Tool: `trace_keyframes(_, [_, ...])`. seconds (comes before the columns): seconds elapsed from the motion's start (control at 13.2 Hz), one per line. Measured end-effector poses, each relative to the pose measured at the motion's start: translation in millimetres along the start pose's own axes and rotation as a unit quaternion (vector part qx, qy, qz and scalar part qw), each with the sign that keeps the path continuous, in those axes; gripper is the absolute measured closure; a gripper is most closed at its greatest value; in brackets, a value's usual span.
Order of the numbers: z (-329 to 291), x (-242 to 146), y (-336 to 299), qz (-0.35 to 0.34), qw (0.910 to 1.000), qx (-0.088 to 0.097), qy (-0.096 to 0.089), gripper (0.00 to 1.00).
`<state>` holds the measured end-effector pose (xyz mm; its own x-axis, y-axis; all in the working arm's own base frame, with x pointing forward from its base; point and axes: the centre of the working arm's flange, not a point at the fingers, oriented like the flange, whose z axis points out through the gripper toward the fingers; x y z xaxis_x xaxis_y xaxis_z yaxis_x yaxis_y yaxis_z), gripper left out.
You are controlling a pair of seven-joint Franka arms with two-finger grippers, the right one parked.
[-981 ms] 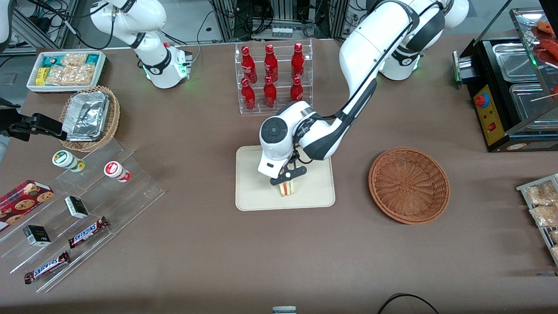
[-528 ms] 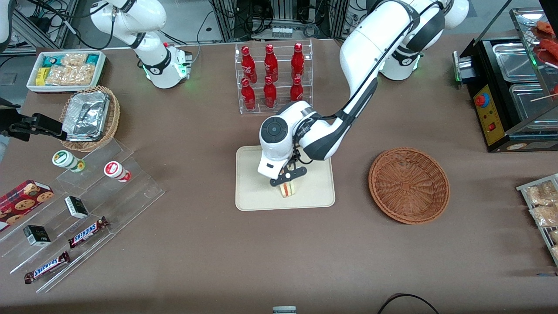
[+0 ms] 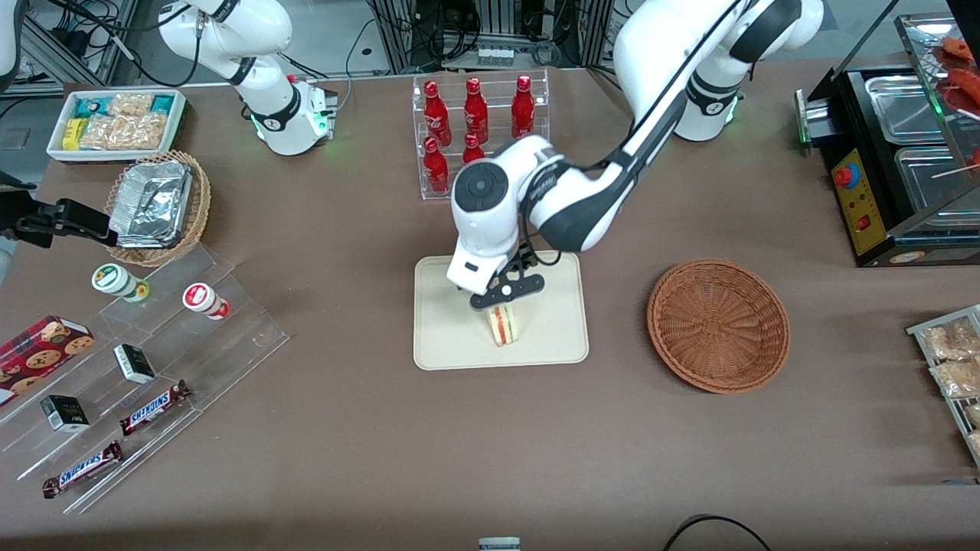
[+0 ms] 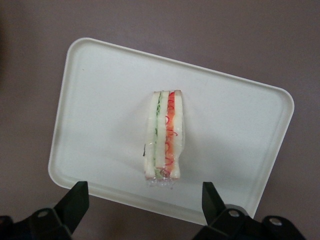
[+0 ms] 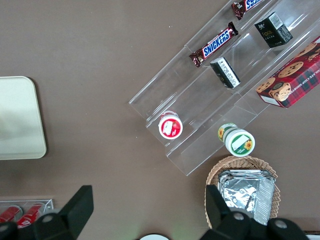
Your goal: Place sandwich from basket to tray
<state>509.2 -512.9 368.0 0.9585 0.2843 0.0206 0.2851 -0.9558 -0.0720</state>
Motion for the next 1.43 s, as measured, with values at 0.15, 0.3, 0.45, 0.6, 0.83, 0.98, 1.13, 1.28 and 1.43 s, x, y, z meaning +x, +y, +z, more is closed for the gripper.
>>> trace_keyframes(0.15, [-12.1, 5.7, -17.6, -0.004, 0.9991, 0.04, 0.01, 0.0])
trace_keyframes(0.3, [-15.7, 40.0, -44.3, -0.018, 0.9986, 0.05, 0.007, 0.0])
trace_keyframes(0.45, [-29.2, 87.2, -90.5, 0.0, 0.9991, 0.042, -0.007, 0.0])
trace_keyframes(0.6, [-49.2, 120.4, -145.4, 0.025, 0.9989, 0.033, -0.02, 0.0])
trace_keyframes(0.83, [-78.4, 142.4, -220.8, 0.077, 0.9962, 0.011, -0.039, 0.0])
trace_keyframes(0.98, [-95.3, 154.6, -269.6, 0.105, 0.9935, -0.005, -0.045, 0.0])
trace_keyframes(1.13, [-107.5, 162.1, -316.2, 0.131, 0.9898, -0.019, -0.054, 0.0])
trace_keyframes(1.28, [-122.5, 164.0, -360.6, 0.155, 0.9848, -0.033, -0.071, 0.0])
trace_keyframes(1.43, [-143.0, 159.0, -390.9, 0.184, 0.9793, -0.034, -0.078, 0.0])
